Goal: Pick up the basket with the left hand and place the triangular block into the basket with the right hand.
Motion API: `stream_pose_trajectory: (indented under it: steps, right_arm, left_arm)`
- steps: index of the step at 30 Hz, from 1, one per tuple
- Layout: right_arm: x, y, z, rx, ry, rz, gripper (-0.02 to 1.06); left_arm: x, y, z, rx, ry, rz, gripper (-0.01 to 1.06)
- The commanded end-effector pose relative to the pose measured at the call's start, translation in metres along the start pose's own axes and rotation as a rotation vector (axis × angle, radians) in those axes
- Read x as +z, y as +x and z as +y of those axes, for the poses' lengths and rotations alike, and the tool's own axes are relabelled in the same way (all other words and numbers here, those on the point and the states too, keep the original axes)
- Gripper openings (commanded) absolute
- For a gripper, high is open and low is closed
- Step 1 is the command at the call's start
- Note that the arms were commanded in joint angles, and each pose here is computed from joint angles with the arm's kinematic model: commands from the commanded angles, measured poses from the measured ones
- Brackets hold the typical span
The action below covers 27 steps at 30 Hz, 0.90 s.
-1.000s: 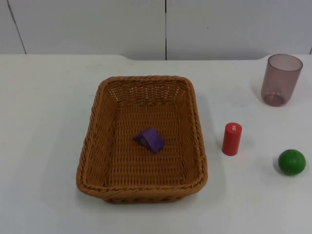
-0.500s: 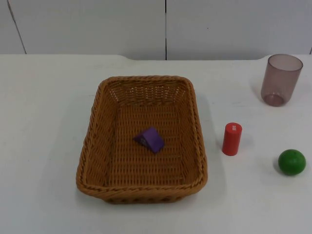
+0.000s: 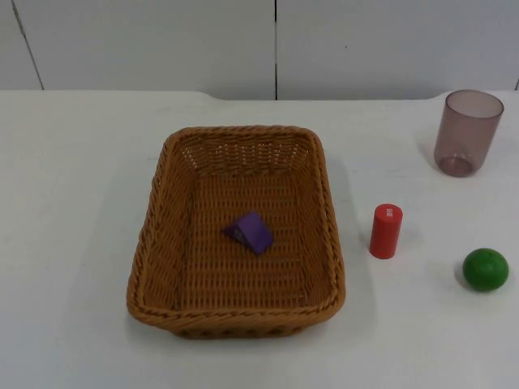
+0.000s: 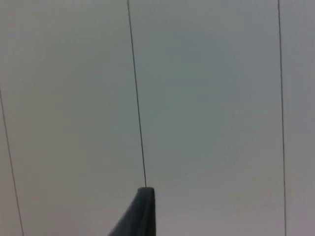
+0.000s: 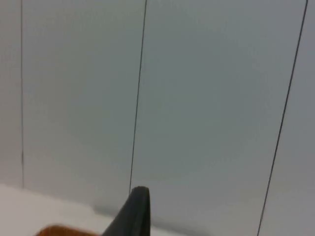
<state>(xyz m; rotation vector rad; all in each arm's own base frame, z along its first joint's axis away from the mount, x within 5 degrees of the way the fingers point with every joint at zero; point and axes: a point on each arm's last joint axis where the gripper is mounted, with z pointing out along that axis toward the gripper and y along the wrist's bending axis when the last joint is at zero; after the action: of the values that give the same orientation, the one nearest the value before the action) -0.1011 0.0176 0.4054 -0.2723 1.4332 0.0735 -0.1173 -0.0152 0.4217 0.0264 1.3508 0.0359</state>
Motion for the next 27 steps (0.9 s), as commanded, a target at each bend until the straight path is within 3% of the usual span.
stream_pose_trajectory:
  steps: [1,4,8,11,14,23,27]
  right_arm:
    - [0.003,0.009,-0.001,0.018,-0.001,0.073,0.93]
    - [0.008,0.023,-0.006,0.041,0.041,0.186,0.93]
    - [0.014,0.032,-0.01,0.079,0.085,0.232,0.93]
    - [0.018,0.037,-0.011,0.081,0.086,0.254,0.93]
    - [0.018,0.037,-0.011,0.081,0.086,0.257,0.93]
    - [0.02,0.042,-0.018,0.05,0.154,0.288,0.93]
    - [0.033,0.063,-0.021,0.105,0.191,0.37,0.93]
  left_arm:
    - [0.005,0.012,0.0,-0.008,0.017,0.09,0.97]
    - [0.012,0.029,-0.002,-0.017,0.034,0.219,0.97]
    - [0.024,0.046,-0.001,-0.024,0.043,0.291,0.97]
    - [0.037,0.063,-0.001,-0.035,0.117,0.342,0.97]
    - [0.042,0.074,0.0,-0.029,0.13,0.389,0.97]
    - [0.05,0.088,0.003,-0.009,0.097,0.437,0.97]
    - [0.06,0.112,0.006,-0.013,0.058,0.54,0.97]
